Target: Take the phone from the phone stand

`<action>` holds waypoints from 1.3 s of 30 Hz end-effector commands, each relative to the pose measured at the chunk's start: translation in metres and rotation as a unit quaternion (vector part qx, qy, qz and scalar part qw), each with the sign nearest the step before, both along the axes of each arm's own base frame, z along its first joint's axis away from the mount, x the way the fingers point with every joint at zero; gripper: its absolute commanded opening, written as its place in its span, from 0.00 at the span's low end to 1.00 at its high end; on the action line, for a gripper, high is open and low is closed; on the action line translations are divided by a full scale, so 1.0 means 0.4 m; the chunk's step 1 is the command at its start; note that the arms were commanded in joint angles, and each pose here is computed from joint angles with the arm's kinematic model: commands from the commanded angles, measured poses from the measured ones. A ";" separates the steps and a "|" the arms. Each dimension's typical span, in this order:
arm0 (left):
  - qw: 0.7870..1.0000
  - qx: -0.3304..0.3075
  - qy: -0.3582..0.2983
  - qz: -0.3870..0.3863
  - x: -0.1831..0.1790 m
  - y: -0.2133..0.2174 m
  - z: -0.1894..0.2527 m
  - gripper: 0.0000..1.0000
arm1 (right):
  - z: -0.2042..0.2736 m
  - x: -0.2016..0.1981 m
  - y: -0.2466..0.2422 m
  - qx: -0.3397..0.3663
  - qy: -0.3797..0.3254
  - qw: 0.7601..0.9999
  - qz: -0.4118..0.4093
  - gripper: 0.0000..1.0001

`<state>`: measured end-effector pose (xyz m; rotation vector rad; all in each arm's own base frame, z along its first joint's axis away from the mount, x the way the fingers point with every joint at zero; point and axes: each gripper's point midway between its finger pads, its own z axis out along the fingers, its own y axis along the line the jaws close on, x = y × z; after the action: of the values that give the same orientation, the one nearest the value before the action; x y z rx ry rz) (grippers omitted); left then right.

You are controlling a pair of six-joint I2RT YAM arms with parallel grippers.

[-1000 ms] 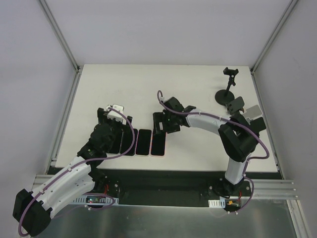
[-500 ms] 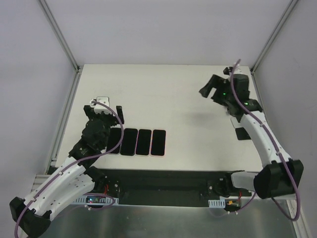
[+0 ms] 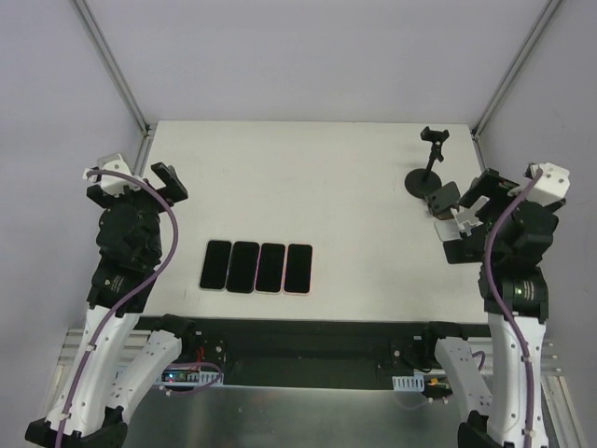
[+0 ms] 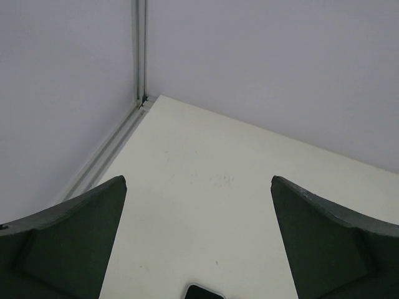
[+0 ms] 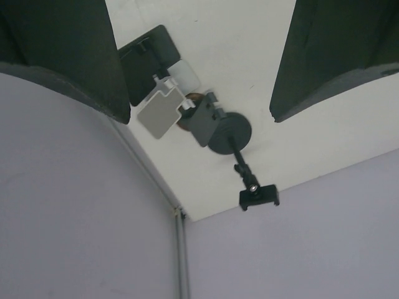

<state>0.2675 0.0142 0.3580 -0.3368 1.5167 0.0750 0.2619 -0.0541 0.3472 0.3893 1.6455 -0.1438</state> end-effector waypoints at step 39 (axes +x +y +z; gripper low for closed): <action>0.988 0.024 -0.130 0.082 -0.148 0.108 0.261 0.99 | 0.247 -0.136 -0.099 -0.135 -0.147 0.974 -0.105 0.96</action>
<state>0.2117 0.0526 0.4526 -0.3786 1.2767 0.1941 0.2044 -0.0952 0.4233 0.3691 1.3344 -0.4526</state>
